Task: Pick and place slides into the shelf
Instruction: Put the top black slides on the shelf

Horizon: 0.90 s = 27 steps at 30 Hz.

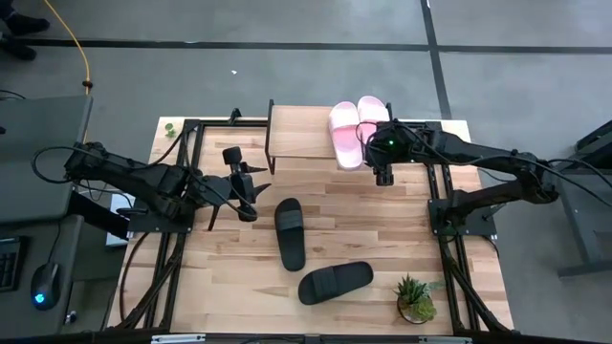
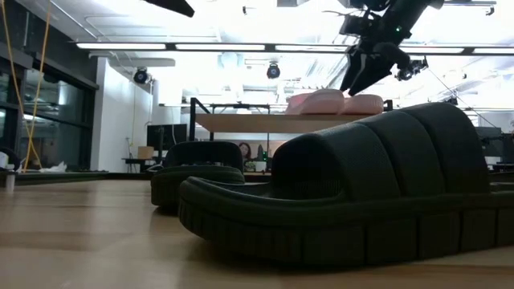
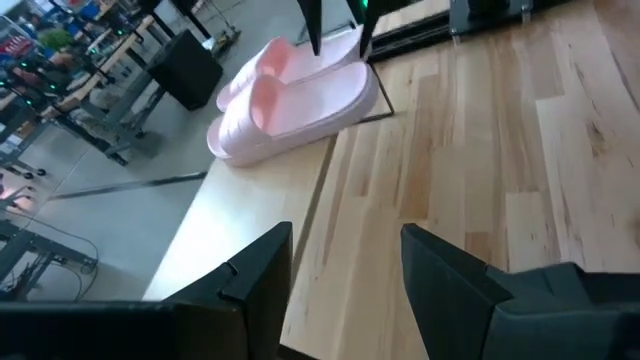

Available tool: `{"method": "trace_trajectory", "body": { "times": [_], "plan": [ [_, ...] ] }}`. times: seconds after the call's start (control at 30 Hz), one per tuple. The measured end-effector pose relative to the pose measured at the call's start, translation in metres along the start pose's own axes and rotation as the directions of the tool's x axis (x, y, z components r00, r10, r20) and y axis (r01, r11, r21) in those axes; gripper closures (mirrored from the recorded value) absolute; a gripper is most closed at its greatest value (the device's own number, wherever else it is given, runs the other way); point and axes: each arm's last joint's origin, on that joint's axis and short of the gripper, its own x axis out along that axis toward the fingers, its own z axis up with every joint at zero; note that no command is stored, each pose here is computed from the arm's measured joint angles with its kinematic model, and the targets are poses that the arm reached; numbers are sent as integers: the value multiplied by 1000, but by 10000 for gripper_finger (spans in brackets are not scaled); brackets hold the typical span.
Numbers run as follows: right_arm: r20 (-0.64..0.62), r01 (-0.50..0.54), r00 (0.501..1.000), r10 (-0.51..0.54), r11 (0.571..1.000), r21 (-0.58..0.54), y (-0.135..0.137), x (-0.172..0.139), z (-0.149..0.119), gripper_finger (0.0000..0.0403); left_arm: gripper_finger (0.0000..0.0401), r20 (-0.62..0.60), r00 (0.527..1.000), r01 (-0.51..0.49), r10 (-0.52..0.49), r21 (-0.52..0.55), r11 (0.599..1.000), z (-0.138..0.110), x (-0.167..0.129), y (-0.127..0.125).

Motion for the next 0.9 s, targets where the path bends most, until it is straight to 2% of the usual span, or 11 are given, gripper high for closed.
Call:
{"method": "trace_trajectory", "body": {
  "times": [0.13, 0.43, 0.57, 0.67, 0.9],
  "plan": [
    [33, 19, 999, -20, 1000, 22, -1, -8, 0, 163, 229, -14, 1000, 3, -3, 13, 1000, -2, 1, -1],
    [108, -41, 994, 16, 972, 231, 4, -13, 7, 163, 229, -23, 1000, 4, -4, 20, 1000, -3, 1, -1],
    [186, -116, 980, 63, 951, 288, 10, -14, 15, 163, 229, -23, 1000, 4, -4, 23, 1000, -3, 1, -1],
    [252, -199, 959, 126, 937, 288, 15, -16, 21, 163, 229, -22, 1000, 7, -6, 17, 1000, -3, 1, -1],
    [382, -340, 897, 221, 899, 278, 21, -20, 32, 163, 229, -9, 996, 89, -90, -45, 995, -2, 1, -4]
  ]
}}
